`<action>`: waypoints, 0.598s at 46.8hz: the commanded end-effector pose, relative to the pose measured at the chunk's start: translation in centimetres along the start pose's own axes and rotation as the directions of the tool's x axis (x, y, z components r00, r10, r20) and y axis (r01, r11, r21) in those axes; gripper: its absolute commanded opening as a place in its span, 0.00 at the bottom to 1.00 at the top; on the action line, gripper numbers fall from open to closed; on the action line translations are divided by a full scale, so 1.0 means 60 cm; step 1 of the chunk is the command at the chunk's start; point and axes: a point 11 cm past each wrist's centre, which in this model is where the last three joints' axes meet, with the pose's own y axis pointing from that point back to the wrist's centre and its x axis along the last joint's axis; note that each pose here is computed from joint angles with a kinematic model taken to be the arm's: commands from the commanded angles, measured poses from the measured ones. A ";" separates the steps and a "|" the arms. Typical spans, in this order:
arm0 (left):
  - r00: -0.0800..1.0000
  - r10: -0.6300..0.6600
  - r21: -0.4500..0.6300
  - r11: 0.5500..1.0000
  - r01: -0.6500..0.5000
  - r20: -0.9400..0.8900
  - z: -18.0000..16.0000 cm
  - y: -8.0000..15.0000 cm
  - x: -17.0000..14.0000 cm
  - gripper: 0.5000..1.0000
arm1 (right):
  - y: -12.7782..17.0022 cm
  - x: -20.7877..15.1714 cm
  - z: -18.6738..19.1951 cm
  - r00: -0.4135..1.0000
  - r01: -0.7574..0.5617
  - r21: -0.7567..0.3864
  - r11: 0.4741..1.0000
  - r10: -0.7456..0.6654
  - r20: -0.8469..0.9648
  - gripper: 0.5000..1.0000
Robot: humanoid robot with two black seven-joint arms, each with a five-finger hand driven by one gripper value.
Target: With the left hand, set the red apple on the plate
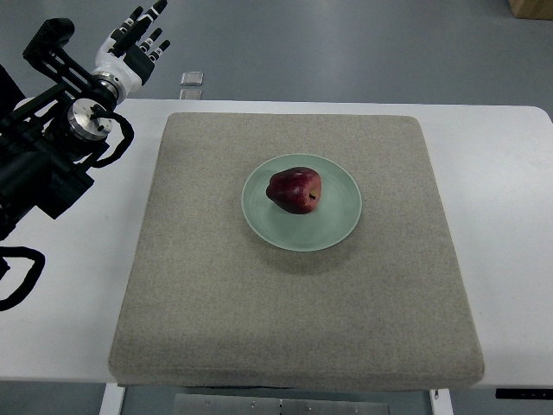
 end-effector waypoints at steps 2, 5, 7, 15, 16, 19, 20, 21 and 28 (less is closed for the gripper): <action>0.997 -0.067 0.003 0.998 0.067 -0.023 -0.006 0.003 -0.007 0.98 | 0.000 0.000 0.000 1.000 0.000 0.000 1.000 0.000 0.000 0.93; 0.995 -0.089 0.002 0.996 0.089 -0.034 -0.008 0.004 -0.010 0.98 | 0.000 0.000 0.000 1.000 0.000 0.000 1.000 0.000 0.000 0.93; 0.995 -0.094 -0.002 0.996 0.094 -0.043 -0.006 0.004 -0.010 0.98 | 0.000 0.000 0.000 1.000 0.000 0.000 1.000 0.000 0.000 0.93; 0.993 -0.096 0.001 0.995 0.096 -0.067 -0.017 0.002 -0.020 0.98 | 0.000 0.000 0.002 1.000 0.000 -0.002 1.000 0.000 0.001 0.93; 0.993 -0.096 0.001 0.995 0.096 -0.067 -0.017 0.002 -0.020 0.98 | 0.000 0.000 0.002 1.000 0.000 -0.002 1.000 0.000 0.001 0.93; 0.993 -0.097 0.002 0.995 0.098 -0.062 -0.019 0.002 -0.021 0.98 | 0.000 0.000 0.000 1.000 0.000 0.000 1.000 0.000 0.002 0.93; 0.993 -0.097 0.001 0.995 0.098 -0.064 -0.018 0.002 -0.021 0.98 | 0.000 0.000 0.000 1.000 0.000 0.000 1.000 0.000 0.000 0.93; 0.994 -0.097 0.002 0.995 0.097 -0.059 -0.018 0.002 -0.021 0.98 | 0.000 0.000 0.000 1.000 0.000 0.000 1.000 0.000 0.000 0.93; 0.994 -0.097 0.003 0.995 0.098 -0.051 -0.018 0.002 -0.019 0.98 | 0.000 0.000 0.000 1.000 0.000 0.000 1.000 0.000 0.000 0.93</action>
